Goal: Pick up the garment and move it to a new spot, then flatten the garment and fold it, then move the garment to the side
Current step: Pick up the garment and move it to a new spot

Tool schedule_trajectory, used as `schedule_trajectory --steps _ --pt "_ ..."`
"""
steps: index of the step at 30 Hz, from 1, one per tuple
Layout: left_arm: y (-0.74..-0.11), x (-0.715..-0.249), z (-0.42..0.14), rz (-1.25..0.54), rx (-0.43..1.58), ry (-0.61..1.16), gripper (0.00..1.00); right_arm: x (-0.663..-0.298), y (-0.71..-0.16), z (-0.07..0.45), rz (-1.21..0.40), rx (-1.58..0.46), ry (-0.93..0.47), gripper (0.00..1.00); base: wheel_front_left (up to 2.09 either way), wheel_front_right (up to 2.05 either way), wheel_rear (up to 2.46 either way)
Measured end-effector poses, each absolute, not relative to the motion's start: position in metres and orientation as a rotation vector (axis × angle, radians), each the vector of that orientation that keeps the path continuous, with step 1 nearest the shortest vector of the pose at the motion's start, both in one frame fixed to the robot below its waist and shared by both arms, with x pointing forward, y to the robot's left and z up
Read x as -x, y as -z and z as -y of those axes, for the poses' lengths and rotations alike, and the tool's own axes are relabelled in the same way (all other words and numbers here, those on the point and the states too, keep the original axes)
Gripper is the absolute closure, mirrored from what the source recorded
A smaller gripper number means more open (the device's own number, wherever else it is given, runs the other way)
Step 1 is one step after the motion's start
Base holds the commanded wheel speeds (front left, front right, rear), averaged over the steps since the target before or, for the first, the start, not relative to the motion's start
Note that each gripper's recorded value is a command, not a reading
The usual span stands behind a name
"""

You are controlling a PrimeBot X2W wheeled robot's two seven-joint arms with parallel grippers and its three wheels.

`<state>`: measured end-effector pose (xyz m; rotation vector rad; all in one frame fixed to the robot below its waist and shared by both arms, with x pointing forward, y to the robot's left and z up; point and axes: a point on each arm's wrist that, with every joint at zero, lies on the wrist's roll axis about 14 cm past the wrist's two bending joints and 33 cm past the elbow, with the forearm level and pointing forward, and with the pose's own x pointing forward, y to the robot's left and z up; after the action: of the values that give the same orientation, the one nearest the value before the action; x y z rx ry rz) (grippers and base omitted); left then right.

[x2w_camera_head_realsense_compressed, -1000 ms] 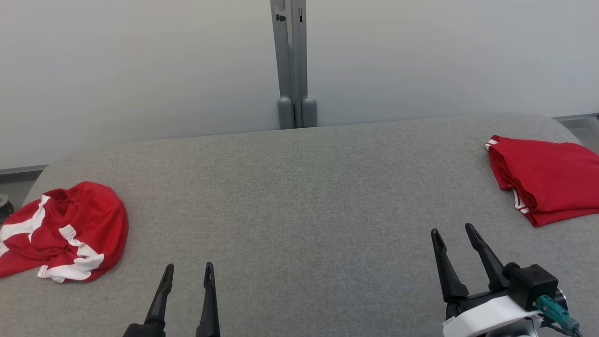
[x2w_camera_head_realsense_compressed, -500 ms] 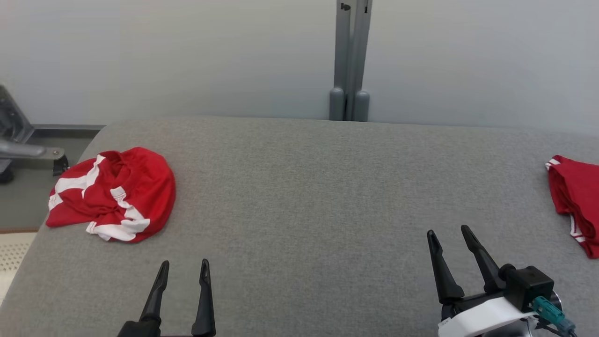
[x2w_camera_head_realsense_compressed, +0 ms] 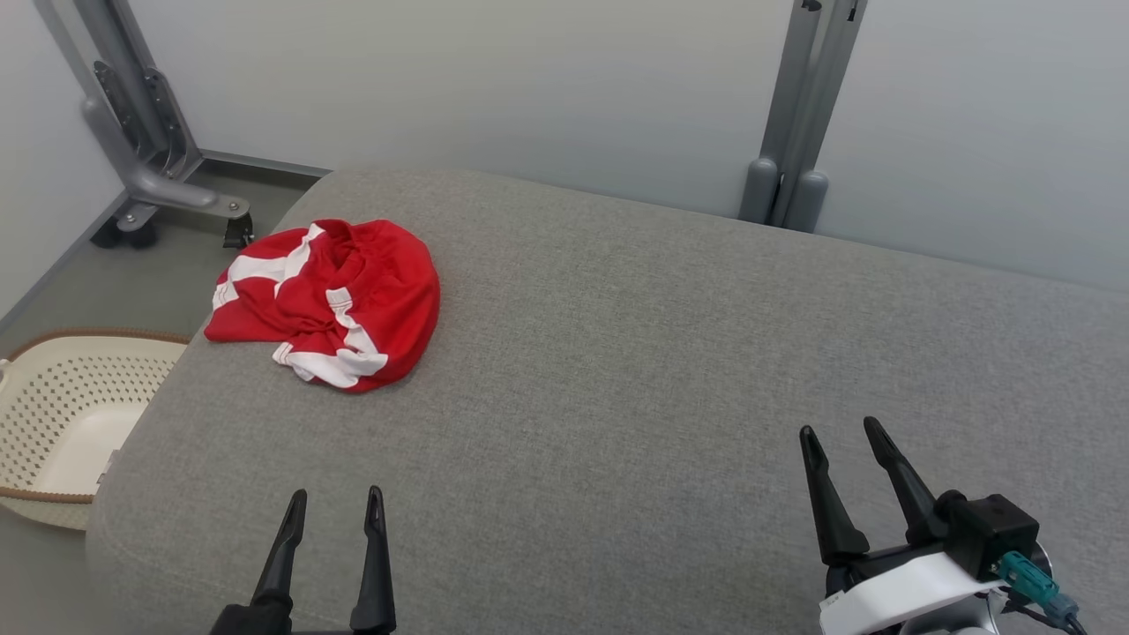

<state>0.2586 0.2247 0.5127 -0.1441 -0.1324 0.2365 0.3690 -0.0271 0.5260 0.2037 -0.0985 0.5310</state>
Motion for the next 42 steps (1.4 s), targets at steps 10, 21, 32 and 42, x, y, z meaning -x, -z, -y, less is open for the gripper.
schedule_trajectory --steps 10,21,32,42 --pt "-0.520 -0.265 -0.243 0.147 0.103 -0.271 0.00 -0.376 -0.517 0.020 0.072 -0.197 -0.558 0.00 0.00 0.00 0.00" --pt "-0.580 -0.369 -0.283 0.276 -0.047 -0.201 0.00 -0.435 -0.518 0.039 0.124 -0.083 -0.568 0.00 0.00 0.00 0.00" --pt "-0.492 -0.475 -0.329 -0.279 0.029 -0.208 0.00 -0.477 -0.481 0.091 0.067 -0.020 -0.455 0.00 0.00 0.00 0.00" --pt "-0.400 -0.495 -0.321 -0.612 0.152 -0.212 0.00 -0.487 -0.450 0.113 0.006 -0.010 -0.404 0.00 0.00 0.00 0.00"
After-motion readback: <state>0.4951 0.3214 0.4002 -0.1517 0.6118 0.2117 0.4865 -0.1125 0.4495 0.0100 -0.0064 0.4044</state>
